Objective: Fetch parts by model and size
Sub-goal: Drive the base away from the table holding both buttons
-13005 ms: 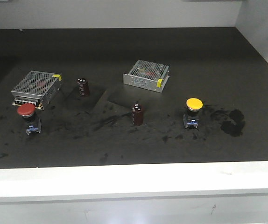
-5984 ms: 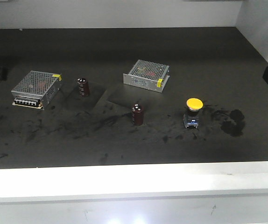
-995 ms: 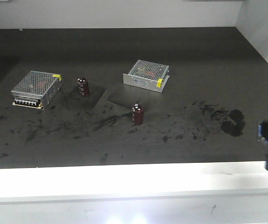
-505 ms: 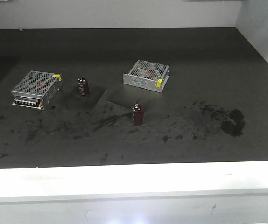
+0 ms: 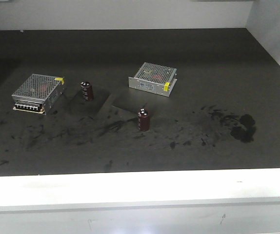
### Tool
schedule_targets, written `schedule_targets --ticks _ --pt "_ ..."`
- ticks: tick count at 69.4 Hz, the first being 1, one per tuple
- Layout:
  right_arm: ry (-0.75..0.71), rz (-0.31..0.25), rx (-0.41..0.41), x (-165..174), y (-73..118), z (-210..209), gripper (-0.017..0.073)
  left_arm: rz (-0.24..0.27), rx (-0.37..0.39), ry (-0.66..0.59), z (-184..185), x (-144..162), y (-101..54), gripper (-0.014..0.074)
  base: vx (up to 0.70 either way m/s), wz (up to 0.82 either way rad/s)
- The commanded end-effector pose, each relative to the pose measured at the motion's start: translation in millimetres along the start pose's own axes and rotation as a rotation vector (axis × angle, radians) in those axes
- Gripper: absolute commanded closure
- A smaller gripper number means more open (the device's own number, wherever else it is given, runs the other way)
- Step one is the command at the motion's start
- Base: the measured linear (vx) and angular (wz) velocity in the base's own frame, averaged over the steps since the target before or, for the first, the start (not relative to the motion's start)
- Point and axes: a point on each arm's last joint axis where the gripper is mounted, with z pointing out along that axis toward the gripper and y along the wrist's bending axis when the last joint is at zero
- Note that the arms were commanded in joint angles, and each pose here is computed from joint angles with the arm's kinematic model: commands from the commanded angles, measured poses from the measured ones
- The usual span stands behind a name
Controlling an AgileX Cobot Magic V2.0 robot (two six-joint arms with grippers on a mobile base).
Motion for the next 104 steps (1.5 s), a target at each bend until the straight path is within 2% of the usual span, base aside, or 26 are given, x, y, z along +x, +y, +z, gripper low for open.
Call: schedule_targets --ticks 1,61,104 --pt "-0.108 -0.018 -0.008 -17.1 0.6 -2.4 0.0564 0.005 0.005 -0.091 -2.5 -13.6 0.3 0.06 0.0 0.0" --pt "-0.108 -0.018 -0.008 -17.1 0.6 -2.4 0.0564 0.005 0.006 -0.091 -2.5 -13.6 0.3 0.06 -0.02 0.03" --pt "-0.108 -0.018 -0.008 -17.1 0.6 -2.4 0.0564 0.005 0.006 -0.091 -2.5 -13.6 0.3 0.06 -0.14 0.37"
